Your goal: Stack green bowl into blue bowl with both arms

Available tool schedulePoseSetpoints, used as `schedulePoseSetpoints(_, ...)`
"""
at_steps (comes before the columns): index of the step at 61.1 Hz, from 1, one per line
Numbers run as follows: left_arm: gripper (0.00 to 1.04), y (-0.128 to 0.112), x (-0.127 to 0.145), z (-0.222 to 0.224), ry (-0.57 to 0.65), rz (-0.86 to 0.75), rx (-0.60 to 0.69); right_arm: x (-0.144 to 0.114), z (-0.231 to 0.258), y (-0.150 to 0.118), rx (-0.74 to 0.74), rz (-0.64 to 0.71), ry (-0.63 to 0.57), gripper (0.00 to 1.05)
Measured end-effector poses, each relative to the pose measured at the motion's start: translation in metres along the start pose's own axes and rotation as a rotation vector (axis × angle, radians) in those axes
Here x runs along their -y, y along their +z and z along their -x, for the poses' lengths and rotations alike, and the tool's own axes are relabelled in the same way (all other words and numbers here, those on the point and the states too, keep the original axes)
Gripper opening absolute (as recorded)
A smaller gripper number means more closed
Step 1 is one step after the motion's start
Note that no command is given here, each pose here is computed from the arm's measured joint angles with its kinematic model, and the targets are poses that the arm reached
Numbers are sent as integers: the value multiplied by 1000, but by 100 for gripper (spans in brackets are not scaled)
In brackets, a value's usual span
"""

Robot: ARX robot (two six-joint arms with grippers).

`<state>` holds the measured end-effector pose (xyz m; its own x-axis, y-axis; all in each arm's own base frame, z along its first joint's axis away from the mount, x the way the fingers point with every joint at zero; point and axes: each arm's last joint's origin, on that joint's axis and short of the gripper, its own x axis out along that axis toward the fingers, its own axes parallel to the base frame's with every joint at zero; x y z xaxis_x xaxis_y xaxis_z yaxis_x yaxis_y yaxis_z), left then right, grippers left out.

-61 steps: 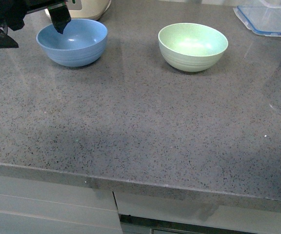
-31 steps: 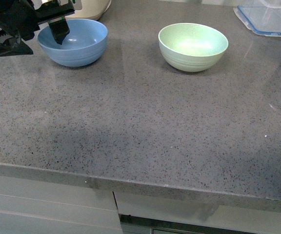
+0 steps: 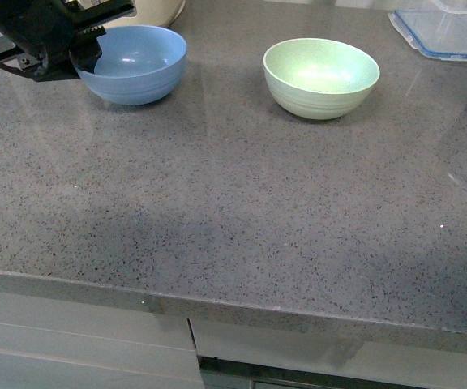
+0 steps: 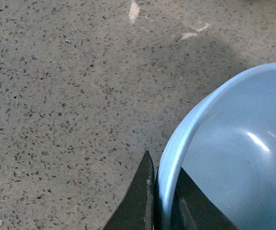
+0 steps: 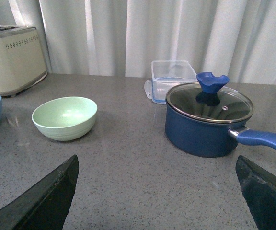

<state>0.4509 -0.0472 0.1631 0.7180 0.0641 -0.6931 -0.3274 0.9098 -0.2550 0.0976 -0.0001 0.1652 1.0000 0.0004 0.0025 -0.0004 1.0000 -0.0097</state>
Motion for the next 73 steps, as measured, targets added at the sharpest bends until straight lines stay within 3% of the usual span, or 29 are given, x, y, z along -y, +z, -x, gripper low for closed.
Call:
schedulePoseSetpoints(23,4,6,37,6,-81,-32,28,0,0,0,0,0,0,95)
schedulePoseSetpoints(73,4,-14,74,-17,-123,-65,-23,0,0,0,0,0,0,95)
